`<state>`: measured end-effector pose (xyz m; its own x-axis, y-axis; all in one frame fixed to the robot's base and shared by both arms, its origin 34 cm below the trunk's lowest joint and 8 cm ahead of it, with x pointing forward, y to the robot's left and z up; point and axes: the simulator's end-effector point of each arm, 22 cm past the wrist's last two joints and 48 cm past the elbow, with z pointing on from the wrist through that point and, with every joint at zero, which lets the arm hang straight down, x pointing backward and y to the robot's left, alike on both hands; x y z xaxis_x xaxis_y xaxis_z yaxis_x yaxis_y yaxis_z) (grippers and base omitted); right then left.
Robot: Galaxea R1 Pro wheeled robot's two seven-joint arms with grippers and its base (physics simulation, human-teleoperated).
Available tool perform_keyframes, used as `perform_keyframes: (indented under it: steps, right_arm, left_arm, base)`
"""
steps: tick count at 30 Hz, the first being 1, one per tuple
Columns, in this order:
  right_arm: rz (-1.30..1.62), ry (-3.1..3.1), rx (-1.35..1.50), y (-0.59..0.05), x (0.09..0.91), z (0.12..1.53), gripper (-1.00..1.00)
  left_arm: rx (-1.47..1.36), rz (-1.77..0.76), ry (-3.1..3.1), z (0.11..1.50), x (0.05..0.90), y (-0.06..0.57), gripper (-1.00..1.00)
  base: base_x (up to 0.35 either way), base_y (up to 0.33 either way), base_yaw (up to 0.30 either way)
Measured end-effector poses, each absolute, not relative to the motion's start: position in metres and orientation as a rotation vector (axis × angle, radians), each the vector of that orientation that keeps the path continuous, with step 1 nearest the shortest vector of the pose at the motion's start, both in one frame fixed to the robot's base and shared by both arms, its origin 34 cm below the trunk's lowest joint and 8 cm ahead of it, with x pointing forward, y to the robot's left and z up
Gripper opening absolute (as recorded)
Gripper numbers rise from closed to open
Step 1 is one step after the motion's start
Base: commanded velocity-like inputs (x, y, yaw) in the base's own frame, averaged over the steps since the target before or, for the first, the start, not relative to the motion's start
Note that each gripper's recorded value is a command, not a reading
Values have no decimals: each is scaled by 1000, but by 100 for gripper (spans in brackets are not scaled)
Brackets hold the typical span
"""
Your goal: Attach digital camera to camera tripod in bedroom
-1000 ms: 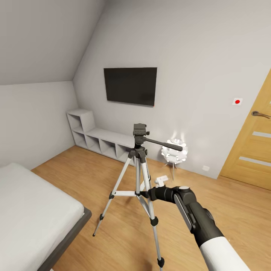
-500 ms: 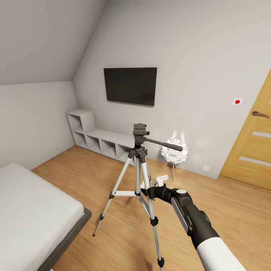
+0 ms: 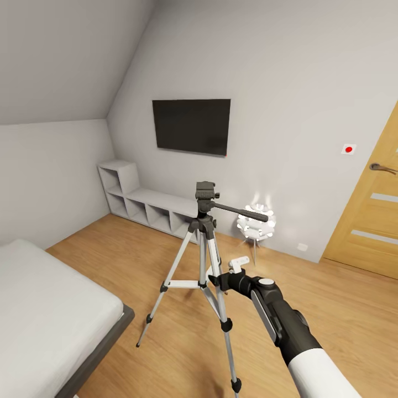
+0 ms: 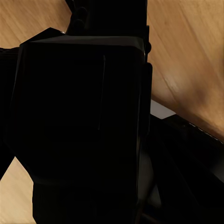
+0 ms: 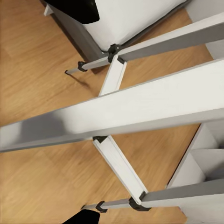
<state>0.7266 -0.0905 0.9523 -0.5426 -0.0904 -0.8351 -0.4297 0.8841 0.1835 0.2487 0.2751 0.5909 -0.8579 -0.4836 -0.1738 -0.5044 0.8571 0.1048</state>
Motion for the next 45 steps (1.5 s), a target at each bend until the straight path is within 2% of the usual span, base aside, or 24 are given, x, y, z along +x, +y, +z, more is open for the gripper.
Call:
perform_keyframes:
  steps: [17,45]
  right_arm:
    - [461,2141,-371,-91,723,942,100]
    - [487,2039,-369,-70,727,937,100]
  left_arm:
    - [-769,219,2889,591,249,275,-100]
    - [-768,220,2889,591,249,275,-100]
  base:
    - [67,0,0]
    - [3,0,0]
